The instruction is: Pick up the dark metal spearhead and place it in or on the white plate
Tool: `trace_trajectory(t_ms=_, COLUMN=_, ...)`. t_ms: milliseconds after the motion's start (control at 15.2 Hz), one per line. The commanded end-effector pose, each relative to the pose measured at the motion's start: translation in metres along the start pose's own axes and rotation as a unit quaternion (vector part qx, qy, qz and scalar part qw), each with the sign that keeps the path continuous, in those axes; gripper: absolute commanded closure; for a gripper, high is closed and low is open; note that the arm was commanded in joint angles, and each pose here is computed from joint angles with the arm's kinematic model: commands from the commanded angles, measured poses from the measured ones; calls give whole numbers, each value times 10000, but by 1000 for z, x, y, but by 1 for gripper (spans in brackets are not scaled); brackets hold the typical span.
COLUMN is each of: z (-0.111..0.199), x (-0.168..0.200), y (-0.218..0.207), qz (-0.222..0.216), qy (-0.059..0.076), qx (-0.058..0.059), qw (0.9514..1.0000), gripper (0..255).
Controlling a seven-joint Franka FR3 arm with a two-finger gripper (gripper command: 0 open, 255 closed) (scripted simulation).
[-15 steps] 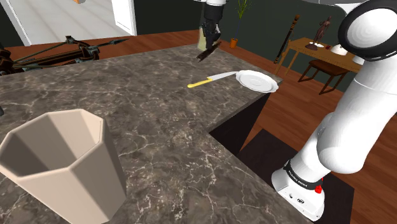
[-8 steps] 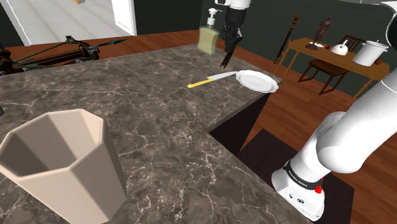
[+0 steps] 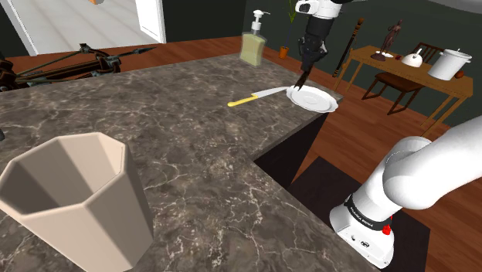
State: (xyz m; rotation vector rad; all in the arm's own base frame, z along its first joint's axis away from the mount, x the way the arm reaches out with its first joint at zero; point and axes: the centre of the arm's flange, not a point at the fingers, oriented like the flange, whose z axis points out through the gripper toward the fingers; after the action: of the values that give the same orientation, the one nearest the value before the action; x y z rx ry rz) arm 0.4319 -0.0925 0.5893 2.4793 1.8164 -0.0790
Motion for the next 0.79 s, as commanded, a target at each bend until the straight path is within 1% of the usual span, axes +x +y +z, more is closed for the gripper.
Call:
trace_trajectory(t_ms=0, z=-3, x=-18, y=-16, qz=-6, qy=2, qx=0, qw=10000, gripper=255)
trace_trajectory(t_ms=198, z=-2, x=-47, y=-43, qz=-6, qy=2, qx=0, qw=10000, gripper=255)
trace_trajectory(t_ms=726, z=40, x=-44, y=-44, qz=-6, qy=2, qx=0, qw=10000, gripper=255)
